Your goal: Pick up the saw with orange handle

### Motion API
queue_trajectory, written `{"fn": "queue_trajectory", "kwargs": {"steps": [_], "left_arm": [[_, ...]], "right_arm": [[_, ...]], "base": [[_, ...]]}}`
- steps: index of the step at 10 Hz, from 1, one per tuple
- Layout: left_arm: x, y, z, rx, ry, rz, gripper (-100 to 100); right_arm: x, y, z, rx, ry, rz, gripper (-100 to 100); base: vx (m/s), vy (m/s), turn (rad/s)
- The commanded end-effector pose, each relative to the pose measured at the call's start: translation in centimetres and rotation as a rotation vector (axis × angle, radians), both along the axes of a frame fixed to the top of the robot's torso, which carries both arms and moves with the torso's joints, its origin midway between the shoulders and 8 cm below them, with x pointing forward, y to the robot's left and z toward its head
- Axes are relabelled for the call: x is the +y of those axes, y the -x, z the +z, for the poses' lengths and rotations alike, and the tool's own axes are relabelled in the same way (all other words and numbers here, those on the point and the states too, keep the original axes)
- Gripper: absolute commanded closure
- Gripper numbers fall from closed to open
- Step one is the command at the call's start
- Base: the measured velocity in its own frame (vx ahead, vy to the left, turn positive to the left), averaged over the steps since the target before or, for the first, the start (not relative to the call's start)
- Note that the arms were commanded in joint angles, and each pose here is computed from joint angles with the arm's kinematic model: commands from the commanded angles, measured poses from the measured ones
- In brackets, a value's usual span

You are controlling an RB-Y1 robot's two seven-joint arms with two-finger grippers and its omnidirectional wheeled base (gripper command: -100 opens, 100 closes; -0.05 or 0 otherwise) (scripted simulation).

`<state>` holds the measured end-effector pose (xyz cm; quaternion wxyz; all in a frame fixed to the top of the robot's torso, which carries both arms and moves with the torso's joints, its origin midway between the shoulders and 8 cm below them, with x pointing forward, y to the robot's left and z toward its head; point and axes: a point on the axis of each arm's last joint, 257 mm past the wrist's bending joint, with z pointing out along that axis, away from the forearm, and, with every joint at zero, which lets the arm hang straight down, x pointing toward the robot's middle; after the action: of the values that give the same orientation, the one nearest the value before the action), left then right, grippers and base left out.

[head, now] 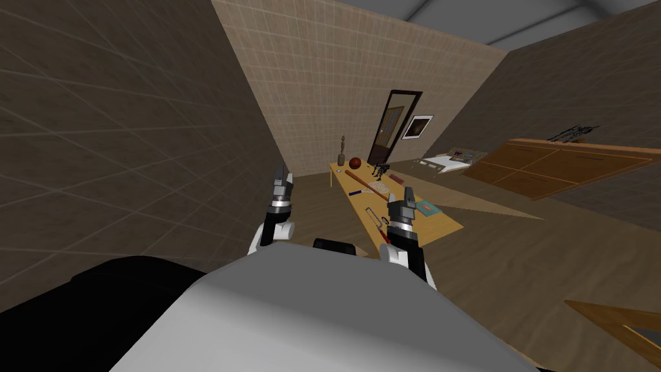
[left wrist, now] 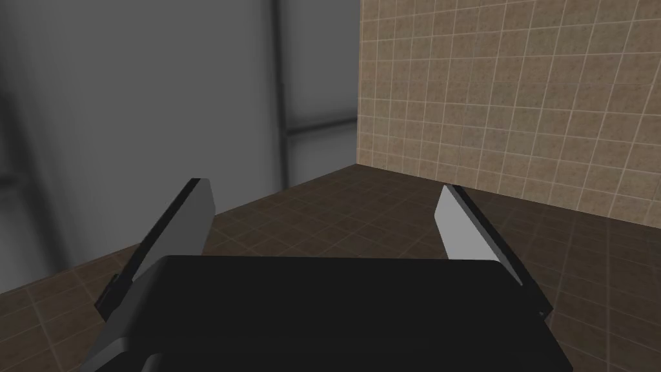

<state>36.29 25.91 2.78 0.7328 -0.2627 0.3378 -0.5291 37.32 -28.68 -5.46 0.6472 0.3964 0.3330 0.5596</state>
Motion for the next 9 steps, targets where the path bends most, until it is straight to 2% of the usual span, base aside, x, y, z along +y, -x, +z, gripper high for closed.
{"fn": "queue_trajectory", "kwargs": {"steps": [1, 4, 8, 9], "left_arm": [[0.0, 0.0, 0.0, 0.0, 0.0, 0.0, 0], [0.0, 0.0, 0.0, 0.0, 0.0, 0.0, 0], [0.0, 0.0, 0.0, 0.0, 0.0, 0.0, 0], [0.0, 0.0, 0.0, 0.0, 0.0, 0.0, 0]], "right_arm": [[0.4, -0.7, -1.1, 0.042, 0.062, 0.016, -100], [0.8, -2.0, -3.9, 0.133, 0.172, 0.026, -100], [0.4, -4.2, -9.6, 0.306, 0.356, 0.012, -100], [0.4, -4.2, -9.7, 0.308, 0.357, 0.011, -100]], "base": [[-0.024, 0.029, 0.018], [-0.049, 0.086, 0.019], [-0.062, 0.109, 0.032], [-0.037, 0.099, 0.003]]}}
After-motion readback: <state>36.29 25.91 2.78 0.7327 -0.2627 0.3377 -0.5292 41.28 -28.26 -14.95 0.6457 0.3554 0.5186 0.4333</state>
